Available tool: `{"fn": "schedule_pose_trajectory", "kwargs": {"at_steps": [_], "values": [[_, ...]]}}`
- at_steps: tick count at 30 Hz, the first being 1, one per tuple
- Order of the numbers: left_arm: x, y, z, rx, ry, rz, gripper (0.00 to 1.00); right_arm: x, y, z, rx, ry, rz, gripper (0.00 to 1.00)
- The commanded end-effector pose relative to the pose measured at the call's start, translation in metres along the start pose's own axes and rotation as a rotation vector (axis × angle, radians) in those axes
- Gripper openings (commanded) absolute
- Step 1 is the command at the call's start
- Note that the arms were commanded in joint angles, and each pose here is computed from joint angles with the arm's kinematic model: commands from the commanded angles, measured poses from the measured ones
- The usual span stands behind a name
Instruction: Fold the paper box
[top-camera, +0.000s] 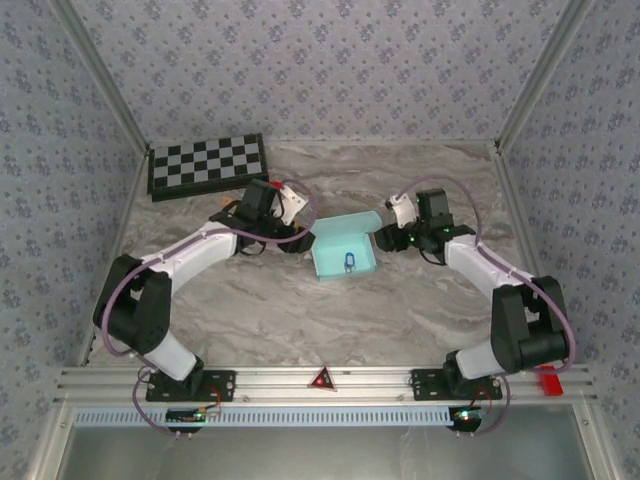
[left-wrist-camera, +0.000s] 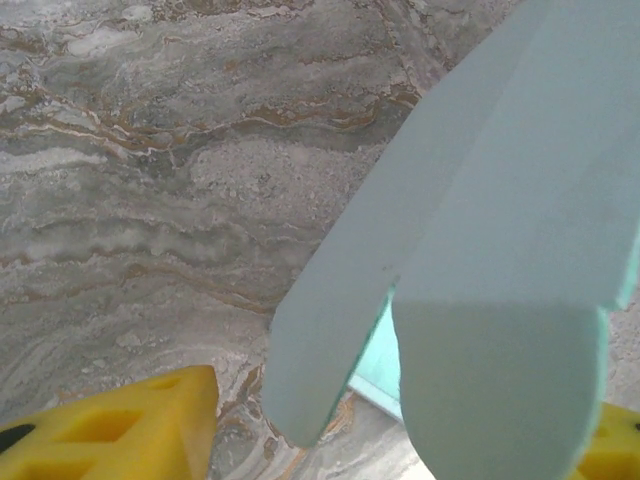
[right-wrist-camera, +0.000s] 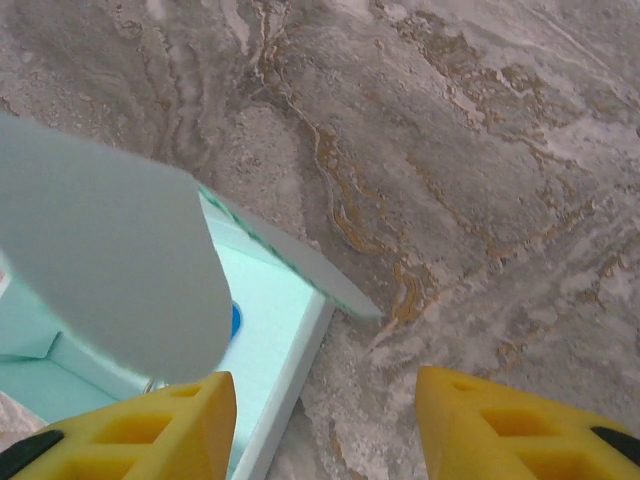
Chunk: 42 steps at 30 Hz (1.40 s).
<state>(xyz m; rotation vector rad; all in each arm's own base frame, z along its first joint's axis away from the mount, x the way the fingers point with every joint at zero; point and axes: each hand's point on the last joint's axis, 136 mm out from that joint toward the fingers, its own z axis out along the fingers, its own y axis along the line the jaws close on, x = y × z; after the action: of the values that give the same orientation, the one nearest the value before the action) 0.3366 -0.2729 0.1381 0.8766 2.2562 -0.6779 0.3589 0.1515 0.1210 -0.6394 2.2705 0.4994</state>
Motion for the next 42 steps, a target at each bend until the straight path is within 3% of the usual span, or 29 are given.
{"fn": "schedule_pose_trajectory", "kwargs": {"at_steps": [1, 11, 16, 21, 32, 42], "values": [[-0.016, -0.005, 0.002, 0.025, -0.021, 0.042, 0.55, -0.023, 0.001, 0.002, -0.040, -0.055, -0.071, 0.51], [-0.023, -0.001, 0.009, 0.021, -0.014, 0.106, 0.37, -0.022, 0.008, 0.013, -0.097, -0.025, -0.064, 0.46], [-0.030, 0.002, 0.014, 0.015, -0.020, 0.168, 0.36, -0.017, 0.018, 0.011, -0.121, -0.015, -0.062, 0.45], [-0.035, 0.007, 0.019, 0.010, -0.012, 0.190, 0.38, -0.009, 0.024, 0.010, -0.122, 0.006, -0.061, 0.45], [-0.040, 0.014, 0.007, -0.052, -0.033, 0.144, 0.61, -0.017, 0.004, -0.002, 0.011, -0.009, -0.044, 0.48], [-0.036, 0.013, -0.008, -0.075, -0.055, 0.067, 0.65, -0.024, 0.013, 0.004, -0.044, 0.016, -0.084, 0.49]]}}
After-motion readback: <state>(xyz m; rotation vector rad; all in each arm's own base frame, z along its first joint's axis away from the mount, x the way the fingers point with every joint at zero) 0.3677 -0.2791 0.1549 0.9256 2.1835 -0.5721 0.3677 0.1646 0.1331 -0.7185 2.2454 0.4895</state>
